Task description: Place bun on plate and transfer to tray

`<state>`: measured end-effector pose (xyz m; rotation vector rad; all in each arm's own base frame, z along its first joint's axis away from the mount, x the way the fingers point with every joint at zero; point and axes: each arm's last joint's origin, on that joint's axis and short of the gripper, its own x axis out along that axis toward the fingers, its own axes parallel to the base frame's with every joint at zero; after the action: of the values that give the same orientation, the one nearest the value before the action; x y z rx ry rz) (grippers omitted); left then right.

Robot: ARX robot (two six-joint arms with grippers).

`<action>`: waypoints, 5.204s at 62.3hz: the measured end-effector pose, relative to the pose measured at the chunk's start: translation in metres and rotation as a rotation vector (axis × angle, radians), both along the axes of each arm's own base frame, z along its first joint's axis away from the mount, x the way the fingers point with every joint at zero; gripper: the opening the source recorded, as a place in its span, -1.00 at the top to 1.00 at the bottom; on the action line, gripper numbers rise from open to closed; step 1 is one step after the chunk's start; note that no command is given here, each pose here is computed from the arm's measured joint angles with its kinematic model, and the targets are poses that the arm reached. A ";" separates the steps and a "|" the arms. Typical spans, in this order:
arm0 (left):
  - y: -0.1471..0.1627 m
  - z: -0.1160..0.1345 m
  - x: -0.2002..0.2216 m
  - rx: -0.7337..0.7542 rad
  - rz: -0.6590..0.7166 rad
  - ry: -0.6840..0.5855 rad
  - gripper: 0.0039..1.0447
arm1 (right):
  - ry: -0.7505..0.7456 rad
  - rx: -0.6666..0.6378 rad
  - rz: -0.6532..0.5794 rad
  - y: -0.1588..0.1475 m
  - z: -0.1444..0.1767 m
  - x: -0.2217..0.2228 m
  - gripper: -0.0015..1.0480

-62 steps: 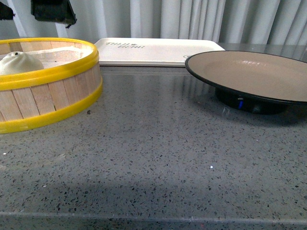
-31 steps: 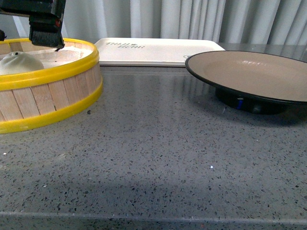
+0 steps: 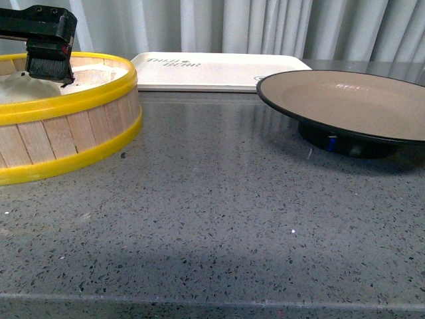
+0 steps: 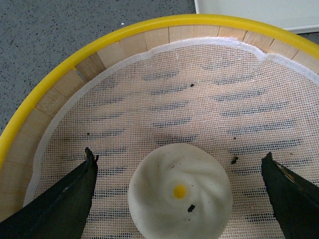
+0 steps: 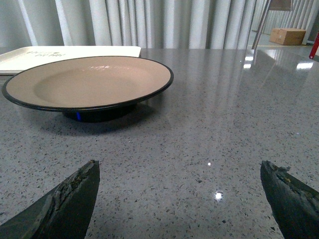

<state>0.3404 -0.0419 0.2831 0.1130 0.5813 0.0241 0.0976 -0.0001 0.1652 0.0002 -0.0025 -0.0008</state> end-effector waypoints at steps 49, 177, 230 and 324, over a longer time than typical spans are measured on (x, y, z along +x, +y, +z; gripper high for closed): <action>-0.001 -0.003 -0.001 -0.015 -0.010 0.014 0.93 | 0.000 0.000 0.000 0.000 0.000 0.000 -0.84; -0.278 0.002 0.028 0.090 -0.676 -0.053 0.93 | 0.000 0.000 0.000 0.000 0.000 0.000 -0.84; -0.287 0.005 0.010 0.022 -0.706 -0.018 -0.44 | 0.000 0.000 0.000 0.000 0.000 0.000 -0.84; 0.041 -0.011 -0.157 -0.107 -0.018 -0.586 0.23 | 0.000 0.000 0.000 0.000 0.000 0.000 -0.84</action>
<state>0.1835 -0.0012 0.2719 0.0039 -0.0044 0.0080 0.0976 -0.0001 0.1652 0.0002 -0.0025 -0.0004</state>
